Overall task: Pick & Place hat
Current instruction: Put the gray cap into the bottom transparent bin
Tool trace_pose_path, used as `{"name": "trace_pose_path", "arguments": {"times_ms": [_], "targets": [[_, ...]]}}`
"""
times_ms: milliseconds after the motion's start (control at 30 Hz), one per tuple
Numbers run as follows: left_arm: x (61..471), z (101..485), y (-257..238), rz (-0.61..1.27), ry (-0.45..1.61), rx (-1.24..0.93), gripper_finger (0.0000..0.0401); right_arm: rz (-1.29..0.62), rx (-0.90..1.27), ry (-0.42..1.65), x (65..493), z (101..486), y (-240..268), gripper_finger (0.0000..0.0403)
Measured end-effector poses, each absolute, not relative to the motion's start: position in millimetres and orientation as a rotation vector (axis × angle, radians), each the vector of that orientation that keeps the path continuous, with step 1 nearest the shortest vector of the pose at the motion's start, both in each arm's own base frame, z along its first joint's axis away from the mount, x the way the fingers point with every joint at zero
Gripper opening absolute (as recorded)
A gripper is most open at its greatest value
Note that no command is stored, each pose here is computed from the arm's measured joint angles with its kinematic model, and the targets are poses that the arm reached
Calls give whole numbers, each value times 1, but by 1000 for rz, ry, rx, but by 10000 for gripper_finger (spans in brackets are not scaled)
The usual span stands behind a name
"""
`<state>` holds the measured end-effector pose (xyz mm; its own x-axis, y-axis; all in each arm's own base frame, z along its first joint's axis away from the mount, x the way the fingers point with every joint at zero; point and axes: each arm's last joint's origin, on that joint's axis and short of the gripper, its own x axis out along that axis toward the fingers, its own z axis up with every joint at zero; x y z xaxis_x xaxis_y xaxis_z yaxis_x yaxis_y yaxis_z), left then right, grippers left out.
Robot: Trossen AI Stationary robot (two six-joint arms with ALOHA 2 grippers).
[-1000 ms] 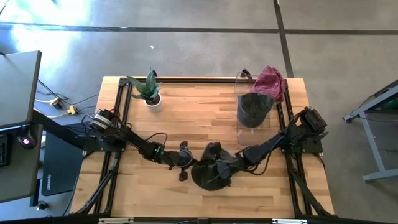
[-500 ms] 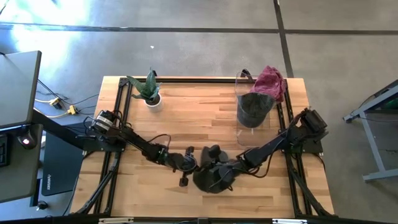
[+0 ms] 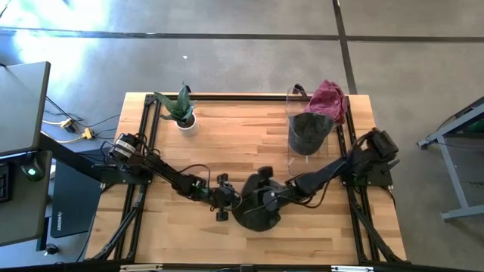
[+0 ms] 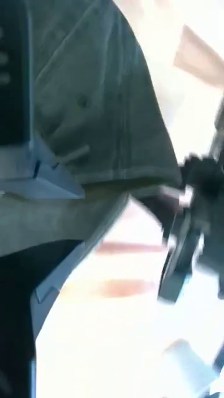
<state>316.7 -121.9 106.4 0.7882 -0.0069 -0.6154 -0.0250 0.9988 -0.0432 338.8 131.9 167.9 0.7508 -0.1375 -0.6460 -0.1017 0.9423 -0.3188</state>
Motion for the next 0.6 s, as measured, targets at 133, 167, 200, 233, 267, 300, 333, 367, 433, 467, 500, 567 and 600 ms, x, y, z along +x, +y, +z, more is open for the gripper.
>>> {"name": "trace_pose_path", "arguments": {"times_ms": [133,167,200,233,267,300,333,367,433,467,500,567,600], "targets": [[315,106,-121,54,673,-40,0,-62,-295,712,325,191,133,153],[316,106,-121,58,677,-37,0,-38,-272,707,321,197,136,161],[316,107,-121,62,691,-33,0,-2,-251,700,318,202,140,168],[317,110,-121,64,722,-26,0,36,-235,686,316,204,145,173],[316,117,-121,59,774,-11,0,68,-221,667,315,206,151,177],[312,126,-120,71,865,19,0,99,-213,657,314,206,158,179],[308,134,-121,95,950,34,0,134,-215,664,312,202,165,180],[306,143,-124,129,1010,49,0,178,-217,673,310,197,174,181],[299,163,-133,203,1098,131,0,270,-226,702,303,187,191,181],[295,173,-138,224,1127,186,0,311,-231,711,299,184,199,181],[293,182,-144,235,1135,237,0,345,-243,716,295,181,207,181],[290,196,-156,218,1139,326,0,399,-295,706,290,175,219,181],[291,202,-163,185,1113,350,0,416,-334,700,287,171,225,181]]}}
